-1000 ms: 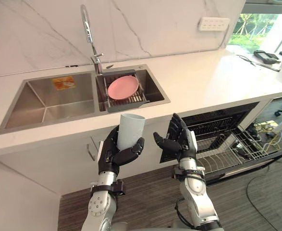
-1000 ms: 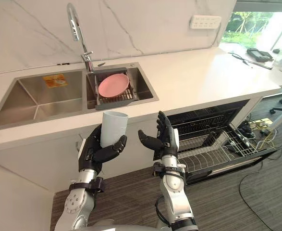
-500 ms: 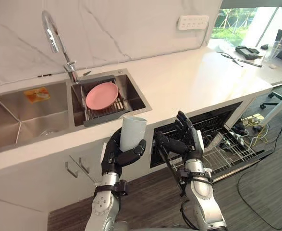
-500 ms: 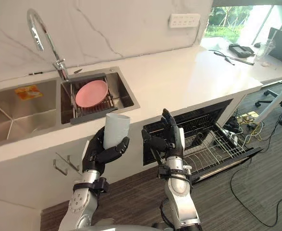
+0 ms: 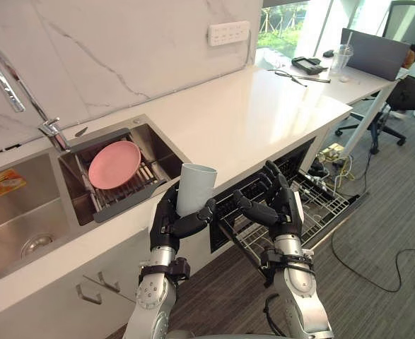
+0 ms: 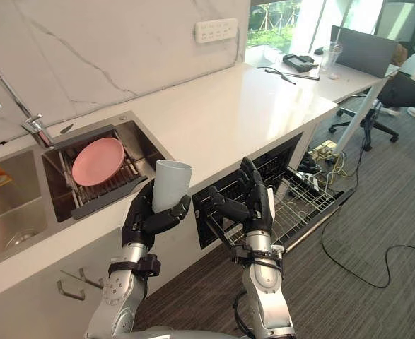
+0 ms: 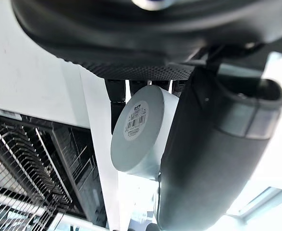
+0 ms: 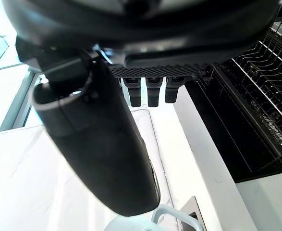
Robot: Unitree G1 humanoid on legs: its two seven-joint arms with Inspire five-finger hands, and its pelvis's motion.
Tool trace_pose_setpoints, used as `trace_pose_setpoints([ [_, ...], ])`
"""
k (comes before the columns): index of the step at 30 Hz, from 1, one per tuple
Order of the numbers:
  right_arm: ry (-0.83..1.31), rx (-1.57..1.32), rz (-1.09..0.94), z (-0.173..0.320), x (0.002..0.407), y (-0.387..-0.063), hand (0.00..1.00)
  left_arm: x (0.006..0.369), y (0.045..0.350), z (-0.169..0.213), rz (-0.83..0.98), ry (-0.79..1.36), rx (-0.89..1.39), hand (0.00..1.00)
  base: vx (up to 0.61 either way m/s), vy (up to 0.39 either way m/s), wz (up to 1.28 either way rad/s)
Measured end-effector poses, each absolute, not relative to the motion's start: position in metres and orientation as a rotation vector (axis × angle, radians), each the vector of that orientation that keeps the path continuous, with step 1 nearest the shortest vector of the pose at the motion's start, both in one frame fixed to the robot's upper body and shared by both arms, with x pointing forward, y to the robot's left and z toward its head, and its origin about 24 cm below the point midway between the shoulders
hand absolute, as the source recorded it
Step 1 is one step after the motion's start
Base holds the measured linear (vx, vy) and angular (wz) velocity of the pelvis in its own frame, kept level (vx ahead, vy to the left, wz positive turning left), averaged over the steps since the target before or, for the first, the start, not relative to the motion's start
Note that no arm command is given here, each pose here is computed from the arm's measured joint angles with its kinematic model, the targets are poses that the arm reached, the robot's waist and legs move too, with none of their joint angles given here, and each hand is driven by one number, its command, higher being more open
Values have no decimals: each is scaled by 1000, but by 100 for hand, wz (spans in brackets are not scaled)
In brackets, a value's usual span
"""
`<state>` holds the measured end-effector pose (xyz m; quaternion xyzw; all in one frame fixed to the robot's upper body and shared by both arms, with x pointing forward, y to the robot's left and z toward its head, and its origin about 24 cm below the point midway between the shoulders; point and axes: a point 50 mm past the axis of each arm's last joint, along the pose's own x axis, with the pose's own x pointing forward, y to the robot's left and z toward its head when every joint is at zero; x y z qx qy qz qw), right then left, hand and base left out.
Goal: Walk over to the sink, pick up the cup, carry it to the dishwasher, place the cup inside the dishwasher, then close the dishwasher door
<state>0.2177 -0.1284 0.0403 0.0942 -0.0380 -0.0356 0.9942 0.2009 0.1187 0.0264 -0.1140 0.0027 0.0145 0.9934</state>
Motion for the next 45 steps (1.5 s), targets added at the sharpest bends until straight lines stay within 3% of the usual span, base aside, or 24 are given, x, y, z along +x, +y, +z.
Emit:
trace_pose_setpoints([
  [17, -58, 297, 61, 39, 216, -125, 90, 216, 137, 23, 120, -1, -145, 30, -32, 17, -27],
  [30, -31, 395, 130, 36, 214, -114, 90, 217, 106, 28, -34, -13, -156, 30, -4, -2, 7],
  [45, -10, 453, 140, 32, 213, -113, 90, 222, 96, 34, -87, -41, -153, 30, -15, -15, 9],
])
